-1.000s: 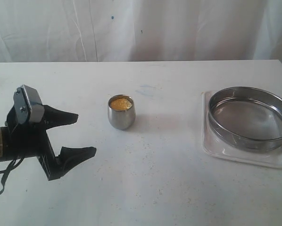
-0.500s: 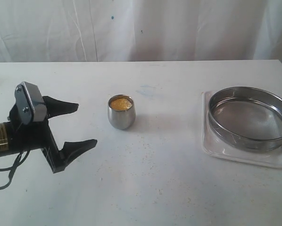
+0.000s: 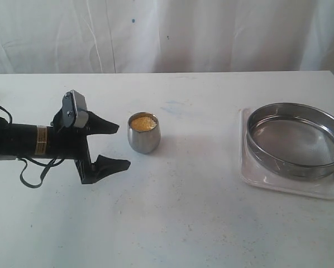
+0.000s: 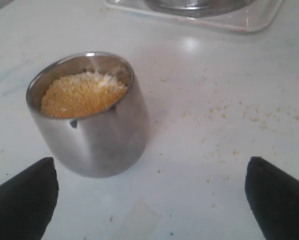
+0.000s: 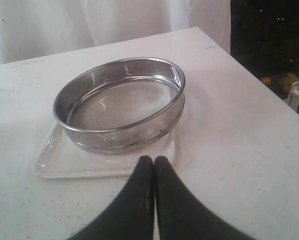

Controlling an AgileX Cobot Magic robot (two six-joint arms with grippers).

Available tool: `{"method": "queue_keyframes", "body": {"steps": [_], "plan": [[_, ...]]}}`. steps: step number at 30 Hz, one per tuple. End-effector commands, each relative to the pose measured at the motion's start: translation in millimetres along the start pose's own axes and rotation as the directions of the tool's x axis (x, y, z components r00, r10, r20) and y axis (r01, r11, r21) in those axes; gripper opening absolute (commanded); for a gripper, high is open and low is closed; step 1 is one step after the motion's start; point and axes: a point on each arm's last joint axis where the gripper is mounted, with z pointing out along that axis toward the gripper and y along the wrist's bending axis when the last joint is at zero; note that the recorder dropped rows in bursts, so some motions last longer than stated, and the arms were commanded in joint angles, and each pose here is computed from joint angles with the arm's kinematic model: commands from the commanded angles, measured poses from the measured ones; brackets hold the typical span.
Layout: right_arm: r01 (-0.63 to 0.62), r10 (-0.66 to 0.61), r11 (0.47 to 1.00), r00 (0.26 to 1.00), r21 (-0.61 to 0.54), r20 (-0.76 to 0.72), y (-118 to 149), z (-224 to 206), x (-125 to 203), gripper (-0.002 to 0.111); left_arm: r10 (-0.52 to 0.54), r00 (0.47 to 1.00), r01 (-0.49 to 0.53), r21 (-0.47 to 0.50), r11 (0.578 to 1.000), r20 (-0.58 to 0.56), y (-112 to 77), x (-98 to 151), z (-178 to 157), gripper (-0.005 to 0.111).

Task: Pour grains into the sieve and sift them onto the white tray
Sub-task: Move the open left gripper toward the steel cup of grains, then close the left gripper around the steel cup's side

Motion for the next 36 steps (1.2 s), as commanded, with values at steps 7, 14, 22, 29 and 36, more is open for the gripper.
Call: {"method": "queue_keyframes", "body": {"steps": [7,14,22,29,36], "plan": [[0.007,-0.007,1.000,1.000,0.006,0.005,-0.5,-0.1,0.2,0.000,-0.033,0.998,0.030,0.050,0.998,0.050,-3.2,-5.3,0.6,0.105],[0.007,-0.007,1.000,1.000,0.006,0.005,-0.5,-0.1,0.2,0.000,-0.054,0.996,0.052,0.022,0.998,0.066,-0.4,-6.7,0.6,0.105],[0.007,-0.007,1.000,1.000,0.006,0.005,-0.5,-0.1,0.2,0.000,-0.115,0.985,0.125,-0.071,0.990,0.125,9.0,-11.2,-0.1,0.105],[0.007,-0.007,1.000,1.000,0.006,0.005,-0.5,-0.1,0.2,0.000,-0.130,0.982,0.143,-0.089,0.986,0.138,11.0,-12.0,-0.4,0.105],[0.007,-0.007,1.000,1.000,0.006,0.005,-0.5,-0.1,0.2,0.000,-0.013,1.000,0.011,-0.166,0.986,-0.014,16.3,0.8,-0.5,0.105]]}}
